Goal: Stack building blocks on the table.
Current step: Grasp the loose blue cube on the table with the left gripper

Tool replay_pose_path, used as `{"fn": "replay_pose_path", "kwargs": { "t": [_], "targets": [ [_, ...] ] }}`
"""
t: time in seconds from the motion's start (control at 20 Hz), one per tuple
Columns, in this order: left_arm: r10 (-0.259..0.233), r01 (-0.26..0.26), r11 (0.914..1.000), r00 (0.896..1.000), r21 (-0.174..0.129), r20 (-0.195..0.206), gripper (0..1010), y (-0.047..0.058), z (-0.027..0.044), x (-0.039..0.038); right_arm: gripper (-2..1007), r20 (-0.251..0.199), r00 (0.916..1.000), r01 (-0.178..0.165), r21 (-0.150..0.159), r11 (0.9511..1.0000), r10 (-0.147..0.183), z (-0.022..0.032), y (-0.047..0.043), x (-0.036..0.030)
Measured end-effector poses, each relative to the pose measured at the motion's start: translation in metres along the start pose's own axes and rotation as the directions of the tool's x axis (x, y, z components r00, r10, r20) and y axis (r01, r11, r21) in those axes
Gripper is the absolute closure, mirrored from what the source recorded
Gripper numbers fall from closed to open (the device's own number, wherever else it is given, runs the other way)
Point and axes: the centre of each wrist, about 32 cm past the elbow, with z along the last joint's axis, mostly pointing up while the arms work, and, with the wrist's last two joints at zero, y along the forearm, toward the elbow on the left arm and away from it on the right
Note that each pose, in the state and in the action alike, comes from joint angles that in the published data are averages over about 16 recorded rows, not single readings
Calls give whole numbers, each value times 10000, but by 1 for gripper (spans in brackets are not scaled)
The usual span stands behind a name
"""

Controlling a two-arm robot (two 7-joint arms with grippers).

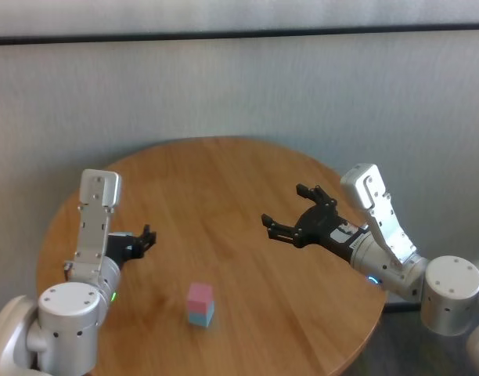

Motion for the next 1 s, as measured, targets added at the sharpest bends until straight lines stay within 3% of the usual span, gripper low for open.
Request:
{"fn": "replay_pose_path", "kwargs": {
  "t": [0.3,0.65,1.0],
  "targets": [
    [79,-81,9997,9999,229,72,7,-78,-34,30,0,0,10000,0,0,10000,0,0,0,0],
    [78,-68,9986,9998,534,-178,7,-135,-72,38,0,0,10000,0,0,10000,0,0,0,0],
    [-68,83,9984,9996,565,-265,7,-182,-86,49,0,0,10000,0,0,10000,0,0,0,0]
  ]
}}
